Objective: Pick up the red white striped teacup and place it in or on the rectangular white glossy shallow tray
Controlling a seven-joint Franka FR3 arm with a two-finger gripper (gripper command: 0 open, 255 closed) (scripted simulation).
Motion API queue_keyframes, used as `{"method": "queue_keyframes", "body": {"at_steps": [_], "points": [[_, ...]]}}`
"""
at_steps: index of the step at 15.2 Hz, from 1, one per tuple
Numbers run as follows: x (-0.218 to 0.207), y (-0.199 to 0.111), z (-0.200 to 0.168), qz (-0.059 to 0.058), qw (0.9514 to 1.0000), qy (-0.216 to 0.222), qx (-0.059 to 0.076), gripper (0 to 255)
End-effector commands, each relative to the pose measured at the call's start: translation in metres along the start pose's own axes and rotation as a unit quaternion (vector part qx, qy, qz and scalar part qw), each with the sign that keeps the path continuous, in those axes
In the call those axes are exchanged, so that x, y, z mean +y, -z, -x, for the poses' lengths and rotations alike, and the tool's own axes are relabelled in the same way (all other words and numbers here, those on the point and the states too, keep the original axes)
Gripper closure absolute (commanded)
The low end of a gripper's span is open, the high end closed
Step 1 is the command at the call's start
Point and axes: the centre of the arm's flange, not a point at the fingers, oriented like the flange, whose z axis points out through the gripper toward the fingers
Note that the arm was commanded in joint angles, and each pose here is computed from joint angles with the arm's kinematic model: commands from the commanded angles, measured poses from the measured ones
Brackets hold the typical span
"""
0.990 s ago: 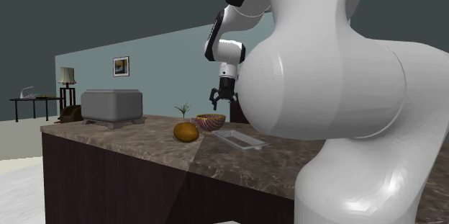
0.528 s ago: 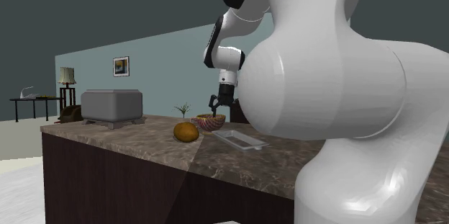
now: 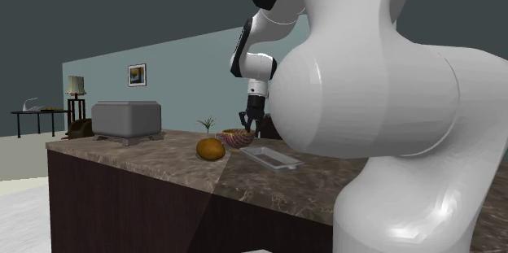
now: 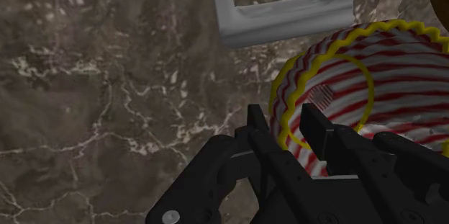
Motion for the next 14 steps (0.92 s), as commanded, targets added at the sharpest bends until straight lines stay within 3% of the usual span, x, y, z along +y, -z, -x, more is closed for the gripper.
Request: {"method": "queue_keyframes", "body": {"at_steps": [1, 8, 14], "points": [[0.0, 0.0, 0.0, 0.0, 1.0, 0.0, 0.0, 255], [0.0, 0.0, 0.0, 0.0, 1.0, 0.0, 0.0, 255], [-0.005, 0.031, 0.003, 0.0, 1.0, 0.0, 0.0, 255]]}}
